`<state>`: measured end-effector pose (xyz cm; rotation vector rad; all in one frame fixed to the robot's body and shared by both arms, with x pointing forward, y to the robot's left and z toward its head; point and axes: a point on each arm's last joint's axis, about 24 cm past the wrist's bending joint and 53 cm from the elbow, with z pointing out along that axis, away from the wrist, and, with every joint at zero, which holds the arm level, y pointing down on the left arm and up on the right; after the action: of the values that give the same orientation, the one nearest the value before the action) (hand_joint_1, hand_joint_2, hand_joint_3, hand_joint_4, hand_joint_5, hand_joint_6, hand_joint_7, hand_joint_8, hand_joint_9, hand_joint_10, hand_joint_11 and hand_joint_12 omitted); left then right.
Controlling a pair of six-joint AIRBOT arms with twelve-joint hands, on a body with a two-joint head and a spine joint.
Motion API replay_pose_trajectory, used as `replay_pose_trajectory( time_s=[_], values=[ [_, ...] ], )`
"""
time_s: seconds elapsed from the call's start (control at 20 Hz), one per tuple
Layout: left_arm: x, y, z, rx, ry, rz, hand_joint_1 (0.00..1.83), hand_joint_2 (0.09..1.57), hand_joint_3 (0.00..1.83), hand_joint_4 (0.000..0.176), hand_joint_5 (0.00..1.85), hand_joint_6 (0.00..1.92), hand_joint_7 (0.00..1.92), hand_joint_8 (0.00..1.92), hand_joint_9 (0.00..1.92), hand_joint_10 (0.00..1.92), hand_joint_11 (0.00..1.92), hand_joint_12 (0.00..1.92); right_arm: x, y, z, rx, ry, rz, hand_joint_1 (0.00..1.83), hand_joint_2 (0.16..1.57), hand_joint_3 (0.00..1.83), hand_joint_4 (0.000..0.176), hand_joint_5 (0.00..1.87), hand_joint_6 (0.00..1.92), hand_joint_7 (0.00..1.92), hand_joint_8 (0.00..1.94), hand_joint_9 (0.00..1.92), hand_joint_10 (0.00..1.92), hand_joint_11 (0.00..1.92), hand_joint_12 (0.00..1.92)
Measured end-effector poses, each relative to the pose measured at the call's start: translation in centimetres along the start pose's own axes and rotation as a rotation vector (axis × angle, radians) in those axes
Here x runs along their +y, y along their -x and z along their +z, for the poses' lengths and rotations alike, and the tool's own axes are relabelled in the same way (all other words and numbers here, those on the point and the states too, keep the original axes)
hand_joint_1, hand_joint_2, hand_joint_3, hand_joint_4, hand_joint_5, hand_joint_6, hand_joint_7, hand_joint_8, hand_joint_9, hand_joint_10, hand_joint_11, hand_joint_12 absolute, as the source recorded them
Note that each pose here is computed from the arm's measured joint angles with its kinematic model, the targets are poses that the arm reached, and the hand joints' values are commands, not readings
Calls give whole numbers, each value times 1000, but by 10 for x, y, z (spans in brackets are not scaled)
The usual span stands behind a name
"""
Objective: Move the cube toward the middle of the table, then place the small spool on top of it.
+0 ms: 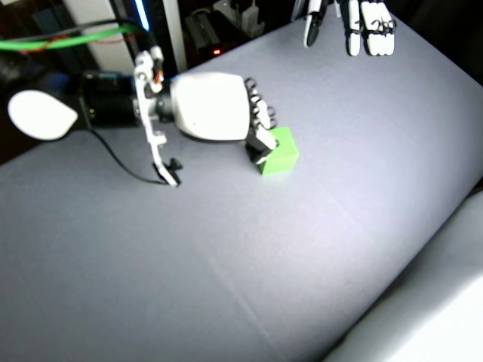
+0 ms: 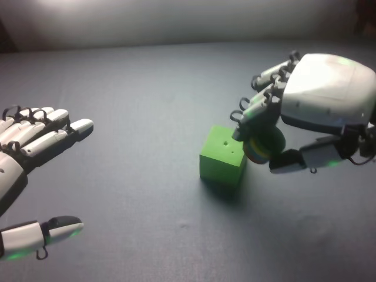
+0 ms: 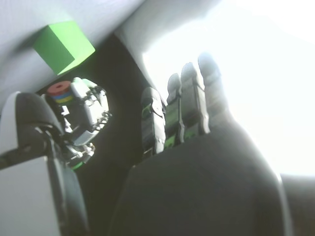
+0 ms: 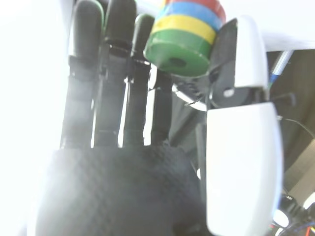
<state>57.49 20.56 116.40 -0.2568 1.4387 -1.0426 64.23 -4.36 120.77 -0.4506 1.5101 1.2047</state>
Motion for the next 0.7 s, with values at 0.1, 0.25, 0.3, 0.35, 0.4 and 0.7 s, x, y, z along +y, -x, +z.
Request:
replay_pose_trajectory(
  time_s=[0.1, 0.25, 0.3, 0.35, 0.4, 0.7],
  values=[
    [0, -3, 0, 10, 0, -5, 846, 958, 0, 162, 201, 1, 143, 4, 129, 4, 0, 371, 3, 10, 6, -23, 10, -13, 1272, 1074, 0, 0, 1176, 459, 1027, 1154, 845, 1302, 554, 1833],
    [1, -2, 0, 6, 3, -9, 851, 959, 0, 149, 206, 0, 152, 1, 129, 1, 0, 333, 5, 19, 15, -46, 18, -28, 1218, 1111, 3, 15, 983, 944, 1004, 1013, 812, 1016, 437, 1621],
    [1, -2, 0, 6, 4, -9, 845, 959, 0, 144, 205, 0, 152, 0, 134, 2, 0, 365, 5, 18, 18, -44, 19, -30, 1231, 1097, 0, 0, 1081, 781, 977, 1057, 795, 1019, 354, 1660],
    [1, -3, 0, 7, 3, -9, 853, 961, 0, 139, 214, 1, 156, 0, 139, 1, 0, 373, 4, 13, 24, -35, 13, -36, 1260, 1072, 2, 0, 941, 988, 1212, 670, 985, 811, 577, 1491],
    [1, -3, 0, 7, 3, -9, 853, 961, 0, 139, 214, 1, 156, 0, 139, 1, 0, 373, 3, 12, 25, -32, 12, -37, 1260, 1072, 2, 0, 941, 988, 1212, 670, 985, 811, 577, 1491],
    [2, -2, 0, 7, 4, -17, 833, 970, 1, 153, 192, 0, 123, 1, 98, 3, 0, 269, -1, -3, 41, 9, -6, -56, 1300, 1008, 6, 0, 1138, 665, 1373, 327, 1110, 751, 747, 1318]
  ],
)
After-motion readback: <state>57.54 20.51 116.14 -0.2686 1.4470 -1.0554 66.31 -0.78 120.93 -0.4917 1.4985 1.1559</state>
